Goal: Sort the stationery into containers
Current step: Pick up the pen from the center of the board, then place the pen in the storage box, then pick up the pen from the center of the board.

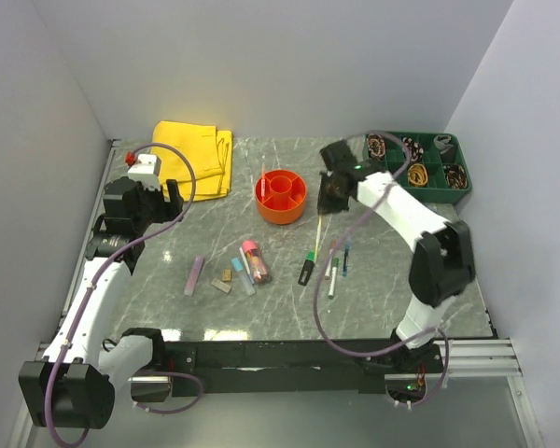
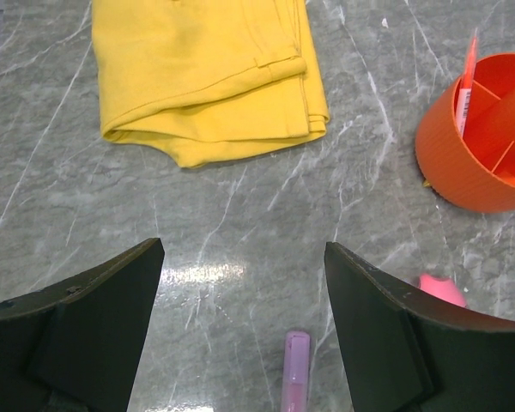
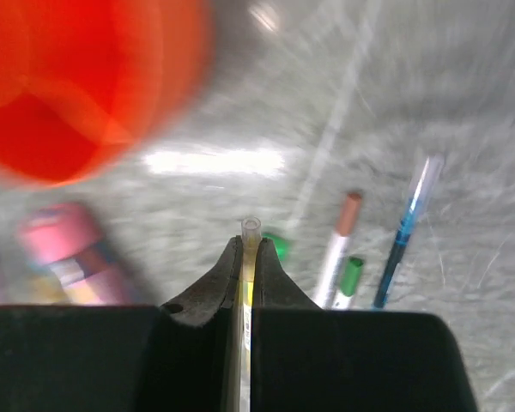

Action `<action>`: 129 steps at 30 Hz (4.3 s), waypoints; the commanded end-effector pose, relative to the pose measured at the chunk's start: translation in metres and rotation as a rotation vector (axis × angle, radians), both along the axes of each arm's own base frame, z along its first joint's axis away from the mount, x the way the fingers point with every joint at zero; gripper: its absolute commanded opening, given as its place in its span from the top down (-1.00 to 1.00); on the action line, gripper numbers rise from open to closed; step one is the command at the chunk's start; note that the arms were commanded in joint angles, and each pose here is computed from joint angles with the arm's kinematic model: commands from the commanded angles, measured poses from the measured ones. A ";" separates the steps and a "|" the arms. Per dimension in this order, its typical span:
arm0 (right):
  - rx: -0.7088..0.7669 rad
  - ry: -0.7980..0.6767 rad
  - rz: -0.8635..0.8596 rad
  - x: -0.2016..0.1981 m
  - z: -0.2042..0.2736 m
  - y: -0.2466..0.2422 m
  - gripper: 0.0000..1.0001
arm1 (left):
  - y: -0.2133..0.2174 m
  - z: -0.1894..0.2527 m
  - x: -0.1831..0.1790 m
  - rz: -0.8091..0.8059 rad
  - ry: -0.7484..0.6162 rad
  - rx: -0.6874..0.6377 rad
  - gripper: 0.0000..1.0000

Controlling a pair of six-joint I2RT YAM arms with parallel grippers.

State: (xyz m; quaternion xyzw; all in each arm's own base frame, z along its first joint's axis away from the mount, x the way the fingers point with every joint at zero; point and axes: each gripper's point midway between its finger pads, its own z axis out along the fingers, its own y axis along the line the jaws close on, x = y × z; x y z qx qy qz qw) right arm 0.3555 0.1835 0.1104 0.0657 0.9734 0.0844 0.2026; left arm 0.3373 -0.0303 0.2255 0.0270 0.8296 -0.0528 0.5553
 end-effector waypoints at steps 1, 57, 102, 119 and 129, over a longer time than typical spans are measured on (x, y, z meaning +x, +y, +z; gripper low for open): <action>0.148 -0.317 0.131 0.016 0.119 0.024 1.00 | -0.005 0.030 0.012 -0.029 -0.094 -0.020 -0.63; 0.062 -0.977 0.517 0.122 0.105 0.169 0.87 | 0.018 0.011 0.003 0.022 0.009 0.014 -0.64; 0.096 -0.964 0.524 -0.015 0.213 0.070 -0.74 | -0.022 -0.137 -0.049 -0.121 0.755 0.184 -0.59; 0.068 -0.997 0.435 -0.021 0.221 0.026 -0.69 | -0.047 -0.174 -0.056 -0.171 0.867 0.207 -0.29; 0.067 -0.992 0.426 -0.024 0.217 0.018 -0.68 | -0.042 -0.192 -0.048 -0.122 0.906 0.244 -0.16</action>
